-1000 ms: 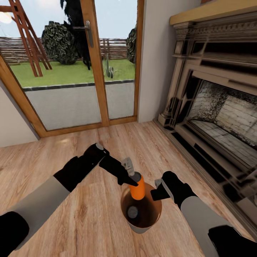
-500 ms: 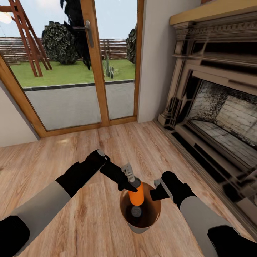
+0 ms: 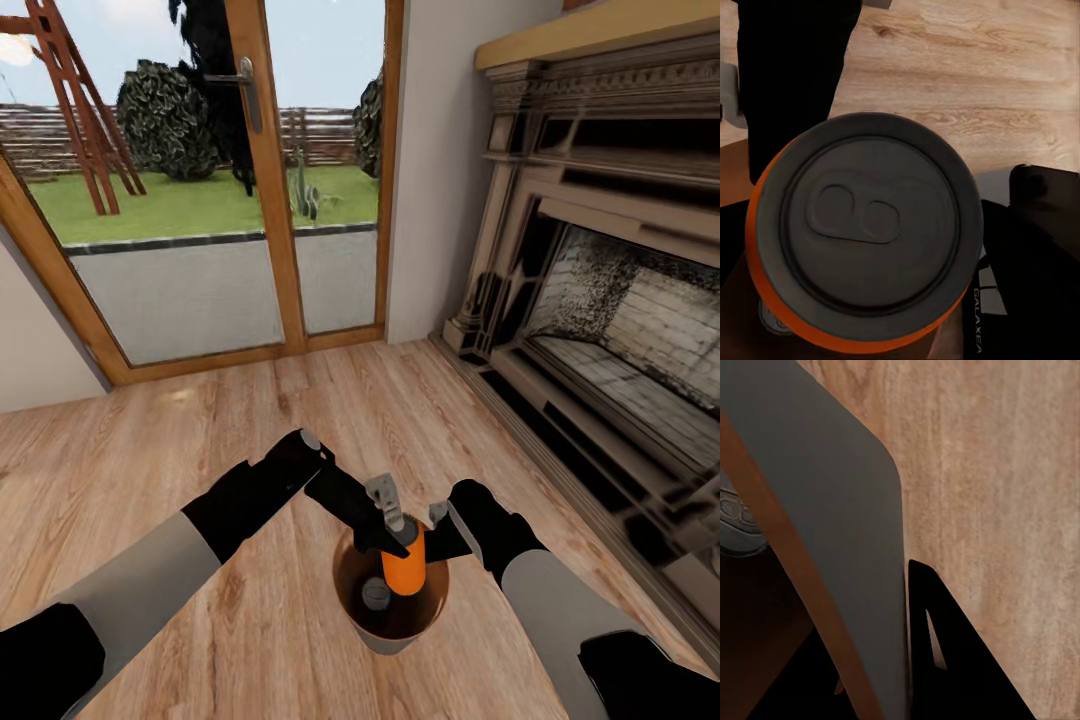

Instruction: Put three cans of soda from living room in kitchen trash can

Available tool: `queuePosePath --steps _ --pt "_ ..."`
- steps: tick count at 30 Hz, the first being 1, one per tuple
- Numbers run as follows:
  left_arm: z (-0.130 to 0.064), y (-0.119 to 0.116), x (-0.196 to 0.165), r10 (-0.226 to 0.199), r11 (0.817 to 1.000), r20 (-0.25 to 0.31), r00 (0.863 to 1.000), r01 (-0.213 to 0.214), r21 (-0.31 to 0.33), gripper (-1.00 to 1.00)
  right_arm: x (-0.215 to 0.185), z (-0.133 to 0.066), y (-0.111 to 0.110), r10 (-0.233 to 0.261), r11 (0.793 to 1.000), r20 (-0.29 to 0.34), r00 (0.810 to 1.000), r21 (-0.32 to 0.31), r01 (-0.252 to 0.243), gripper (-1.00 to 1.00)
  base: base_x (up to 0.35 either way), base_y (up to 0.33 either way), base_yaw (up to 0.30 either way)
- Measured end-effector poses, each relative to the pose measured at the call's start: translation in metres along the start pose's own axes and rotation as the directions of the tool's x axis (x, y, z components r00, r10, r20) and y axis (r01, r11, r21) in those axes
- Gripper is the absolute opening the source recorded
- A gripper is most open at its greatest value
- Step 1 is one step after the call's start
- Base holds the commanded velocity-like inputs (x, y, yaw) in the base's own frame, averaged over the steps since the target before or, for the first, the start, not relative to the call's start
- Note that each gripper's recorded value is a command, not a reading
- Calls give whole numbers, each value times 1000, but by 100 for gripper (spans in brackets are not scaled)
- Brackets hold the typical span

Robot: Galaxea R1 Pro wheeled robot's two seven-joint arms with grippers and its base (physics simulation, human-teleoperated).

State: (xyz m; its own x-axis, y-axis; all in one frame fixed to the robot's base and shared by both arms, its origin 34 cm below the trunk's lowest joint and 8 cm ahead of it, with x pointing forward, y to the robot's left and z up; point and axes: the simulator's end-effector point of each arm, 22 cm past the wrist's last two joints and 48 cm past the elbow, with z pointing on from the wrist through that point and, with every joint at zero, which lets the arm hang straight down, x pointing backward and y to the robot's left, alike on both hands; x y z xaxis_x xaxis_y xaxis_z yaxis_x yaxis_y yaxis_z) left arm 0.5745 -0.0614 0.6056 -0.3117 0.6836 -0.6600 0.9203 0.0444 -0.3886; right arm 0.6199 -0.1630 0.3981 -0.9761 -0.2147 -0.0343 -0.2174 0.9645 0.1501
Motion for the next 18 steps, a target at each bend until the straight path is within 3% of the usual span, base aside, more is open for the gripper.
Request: queuePosePath --steps 10,12,18 --pt "4 5 8 2 1000 -26 1000 -2 -26 -100 0 0 0 3 1000 0 1000 -3 -3 -100 0 0 0" --pt "6 7 14 -16 1000 -37 999 15 -25 -100 0 0 1 5 1000 1 1000 -6 -5 -100 0 0 0" --pt "23 15 51 -47 998 -136 990 41 -47 -100 -1 0 0 4 1000 2 1000 -3 -4 -100 0 0 0"
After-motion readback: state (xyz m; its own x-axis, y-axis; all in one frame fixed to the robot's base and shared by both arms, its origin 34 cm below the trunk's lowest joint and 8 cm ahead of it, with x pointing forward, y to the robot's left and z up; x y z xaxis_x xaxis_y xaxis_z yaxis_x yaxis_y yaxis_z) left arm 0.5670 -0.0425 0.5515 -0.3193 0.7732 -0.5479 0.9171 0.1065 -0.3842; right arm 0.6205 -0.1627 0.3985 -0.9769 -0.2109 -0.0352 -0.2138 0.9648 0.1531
